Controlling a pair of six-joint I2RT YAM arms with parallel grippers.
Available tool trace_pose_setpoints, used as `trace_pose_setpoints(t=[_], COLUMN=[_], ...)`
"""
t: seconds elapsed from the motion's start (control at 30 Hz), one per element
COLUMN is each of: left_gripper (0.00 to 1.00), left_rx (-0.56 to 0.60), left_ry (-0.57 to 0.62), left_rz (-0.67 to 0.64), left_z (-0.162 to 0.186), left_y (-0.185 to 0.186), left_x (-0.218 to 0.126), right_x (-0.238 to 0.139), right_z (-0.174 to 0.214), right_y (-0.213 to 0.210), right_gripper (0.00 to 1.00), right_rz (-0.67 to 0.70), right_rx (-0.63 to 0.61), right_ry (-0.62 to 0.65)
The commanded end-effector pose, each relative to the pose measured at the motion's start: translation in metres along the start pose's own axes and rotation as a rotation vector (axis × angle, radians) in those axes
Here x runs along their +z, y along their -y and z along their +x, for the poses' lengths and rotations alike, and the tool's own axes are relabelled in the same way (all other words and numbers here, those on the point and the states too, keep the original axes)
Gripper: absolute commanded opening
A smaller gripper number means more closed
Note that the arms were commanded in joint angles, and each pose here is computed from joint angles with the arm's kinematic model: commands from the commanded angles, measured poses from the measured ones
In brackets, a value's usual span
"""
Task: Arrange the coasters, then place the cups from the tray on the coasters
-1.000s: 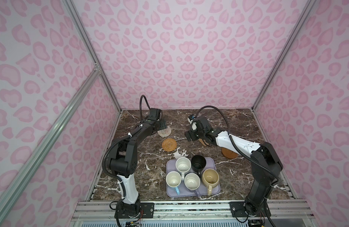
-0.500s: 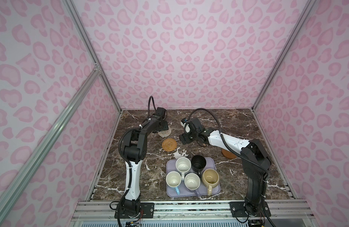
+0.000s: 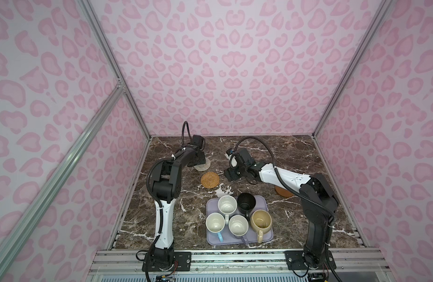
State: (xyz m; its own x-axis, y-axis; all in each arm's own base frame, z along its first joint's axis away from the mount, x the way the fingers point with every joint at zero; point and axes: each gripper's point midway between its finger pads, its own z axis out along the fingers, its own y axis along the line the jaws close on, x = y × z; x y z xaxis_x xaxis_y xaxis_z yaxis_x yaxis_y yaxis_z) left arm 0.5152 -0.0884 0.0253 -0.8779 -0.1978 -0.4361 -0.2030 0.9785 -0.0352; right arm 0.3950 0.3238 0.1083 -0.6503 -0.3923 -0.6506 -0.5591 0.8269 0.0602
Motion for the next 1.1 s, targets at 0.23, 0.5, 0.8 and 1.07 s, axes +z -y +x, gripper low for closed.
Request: trace_pose_setpoints(t=[0.23,0.5,0.8,1.07], left_gripper=[0.54,0.55,0.58,0.71], left_rx=[-0.033,-0.050,-0.072,-0.083], left_ry=[-0.057,-0.060,-0.051,0.065], left_rz=[-0.025,0.007,0.064,0.085], left_z=[0.037,0.039,0.037,0.001], left_y=[-0.024,-0.018,-0.005,-0.004], left_x=[-0.010,-0.022,-0.021,-0.065], right_x=[-0.001,-0.004,-0.011,-0.028], right_z=[0.000,-0.001,-0.005,-0.010], right_y=[0.001,0.004,0.009,0.023], right_gripper=[0.90,0.90,0.90,0.95], right_rz=[0.005,0.025,0.040,0.082], right_rx=[0.005,0.010,0.023,0.078], right_ry=[0.008,0.009,0.026,0.066])
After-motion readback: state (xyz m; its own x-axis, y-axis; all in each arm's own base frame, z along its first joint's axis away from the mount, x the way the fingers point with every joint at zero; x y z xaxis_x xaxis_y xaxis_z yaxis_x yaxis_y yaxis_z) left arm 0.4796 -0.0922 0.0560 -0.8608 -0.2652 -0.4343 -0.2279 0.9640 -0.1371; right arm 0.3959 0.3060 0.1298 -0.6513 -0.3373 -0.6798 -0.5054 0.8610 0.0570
